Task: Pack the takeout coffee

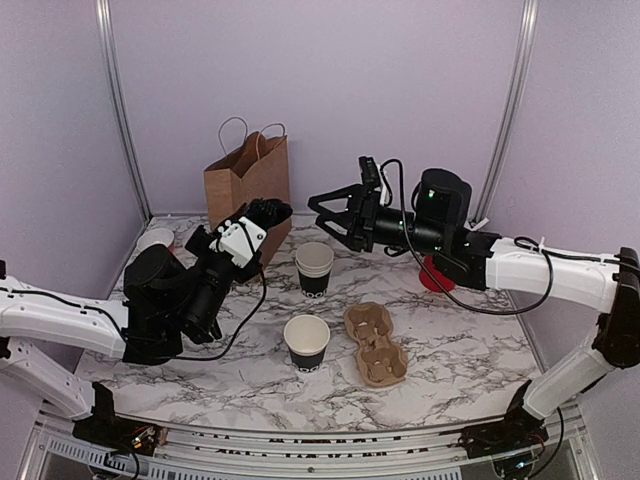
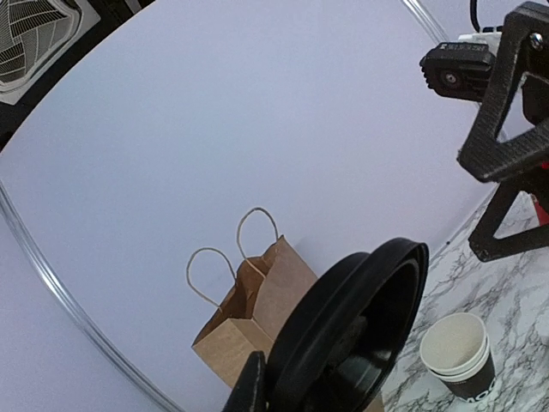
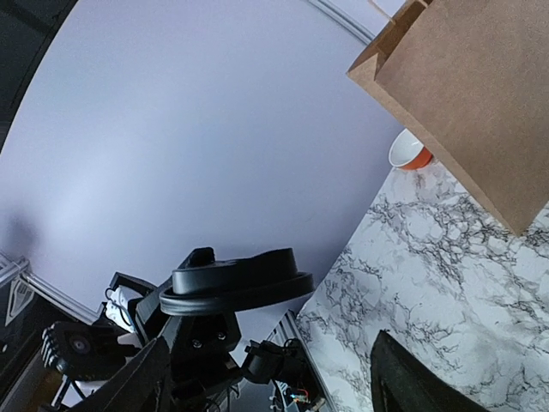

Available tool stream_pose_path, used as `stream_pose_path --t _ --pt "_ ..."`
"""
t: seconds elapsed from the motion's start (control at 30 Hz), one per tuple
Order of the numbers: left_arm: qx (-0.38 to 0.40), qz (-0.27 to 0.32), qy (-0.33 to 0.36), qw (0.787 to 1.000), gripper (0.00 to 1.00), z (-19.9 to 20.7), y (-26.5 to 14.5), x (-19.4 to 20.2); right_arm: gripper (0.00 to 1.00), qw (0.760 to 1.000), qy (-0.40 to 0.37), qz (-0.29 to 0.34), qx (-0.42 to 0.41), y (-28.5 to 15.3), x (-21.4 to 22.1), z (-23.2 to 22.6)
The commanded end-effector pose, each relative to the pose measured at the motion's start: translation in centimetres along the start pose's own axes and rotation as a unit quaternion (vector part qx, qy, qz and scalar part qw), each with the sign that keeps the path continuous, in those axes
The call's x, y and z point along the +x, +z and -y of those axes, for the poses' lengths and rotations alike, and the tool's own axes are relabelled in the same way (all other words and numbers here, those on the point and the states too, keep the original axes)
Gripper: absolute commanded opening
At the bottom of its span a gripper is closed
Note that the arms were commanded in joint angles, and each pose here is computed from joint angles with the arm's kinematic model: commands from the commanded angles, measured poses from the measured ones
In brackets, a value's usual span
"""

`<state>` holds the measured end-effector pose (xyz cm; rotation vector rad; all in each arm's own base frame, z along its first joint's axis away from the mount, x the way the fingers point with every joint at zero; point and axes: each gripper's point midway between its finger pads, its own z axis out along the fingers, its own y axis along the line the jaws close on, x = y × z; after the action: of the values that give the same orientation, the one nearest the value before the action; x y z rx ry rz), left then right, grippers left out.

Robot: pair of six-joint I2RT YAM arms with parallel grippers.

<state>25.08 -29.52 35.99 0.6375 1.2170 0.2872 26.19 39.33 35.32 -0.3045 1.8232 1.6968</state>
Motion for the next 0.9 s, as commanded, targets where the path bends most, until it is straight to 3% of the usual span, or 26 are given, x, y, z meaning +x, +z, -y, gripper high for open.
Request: stream_pose_path --t 0.0,0.23,0.87 --pt "-0.114 0.021 0.049 0.992 0.00 -3.7 -0.8 -1.5 0.77 0.998 0.032 0.008 -0.046 0.0 -1.1 -1.9" --pt "-0.157 0.023 0.144 0.977 0.00 -1.7 -0.7 -1.1 0.74 0.995 0.083 -0.022 -0.057 1.1 0.2 -0.8" --pt "-0.130 0.020 0.230 0.964 0.00 2.7 0.0 -0.4 0.66 0.988 0.124 -0.041 -0.076 2.5 1.8 0.1"
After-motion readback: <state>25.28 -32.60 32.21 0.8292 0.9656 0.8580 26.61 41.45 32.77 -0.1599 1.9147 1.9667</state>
